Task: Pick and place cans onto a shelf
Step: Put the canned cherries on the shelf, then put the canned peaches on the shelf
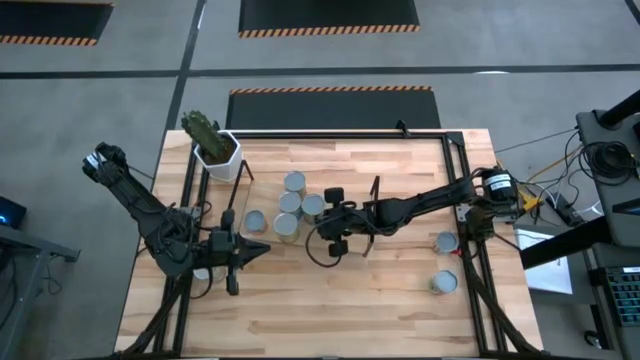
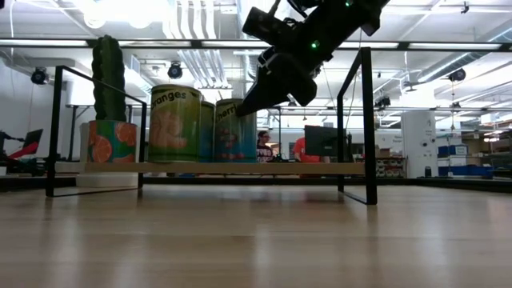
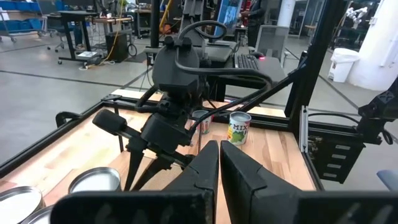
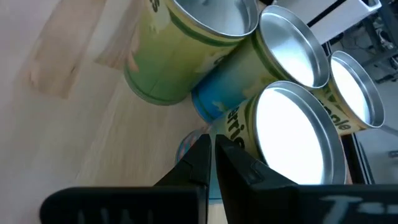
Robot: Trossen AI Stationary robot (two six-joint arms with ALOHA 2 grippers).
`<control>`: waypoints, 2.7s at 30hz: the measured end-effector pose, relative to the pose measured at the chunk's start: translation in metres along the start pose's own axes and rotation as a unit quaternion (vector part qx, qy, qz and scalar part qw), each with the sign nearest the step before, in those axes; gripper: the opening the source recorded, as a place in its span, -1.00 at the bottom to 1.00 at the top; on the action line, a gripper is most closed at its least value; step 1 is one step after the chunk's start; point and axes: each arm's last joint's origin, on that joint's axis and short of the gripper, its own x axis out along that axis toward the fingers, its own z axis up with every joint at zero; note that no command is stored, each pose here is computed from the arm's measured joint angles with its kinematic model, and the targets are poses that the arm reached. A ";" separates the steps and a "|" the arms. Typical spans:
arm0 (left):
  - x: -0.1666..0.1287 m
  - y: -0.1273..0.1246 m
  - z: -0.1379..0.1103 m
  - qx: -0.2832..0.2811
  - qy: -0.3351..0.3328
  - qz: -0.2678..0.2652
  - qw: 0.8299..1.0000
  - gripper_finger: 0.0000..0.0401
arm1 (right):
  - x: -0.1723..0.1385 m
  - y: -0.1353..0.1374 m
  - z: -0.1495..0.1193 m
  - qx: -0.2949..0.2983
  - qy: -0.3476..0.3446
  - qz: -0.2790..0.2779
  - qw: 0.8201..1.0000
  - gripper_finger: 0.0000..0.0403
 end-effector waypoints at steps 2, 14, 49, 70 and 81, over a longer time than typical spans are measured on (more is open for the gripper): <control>0.000 0.000 0.000 0.000 0.000 0.000 1.000 -1.00 | 0.000 0.000 -0.001 0.000 0.003 0.001 1.000 -0.94; -0.001 0.002 0.000 -0.092 0.008 0.014 0.996 -1.00 | -0.036 0.022 0.021 -0.008 -0.044 0.032 0.998 -0.94; -0.019 -0.011 -0.043 -0.278 0.543 0.371 0.700 -1.00 | -0.134 0.021 0.014 -0.010 -0.150 0.051 0.987 -0.94; -0.039 0.021 -0.063 -0.331 0.521 0.413 0.670 0.22 | -0.133 0.022 0.012 -0.007 -0.142 0.054 0.988 -0.94; -0.042 0.016 -0.068 -0.306 0.534 0.408 0.674 0.88 | -0.133 0.022 0.011 -0.002 -0.136 0.056 0.989 -0.94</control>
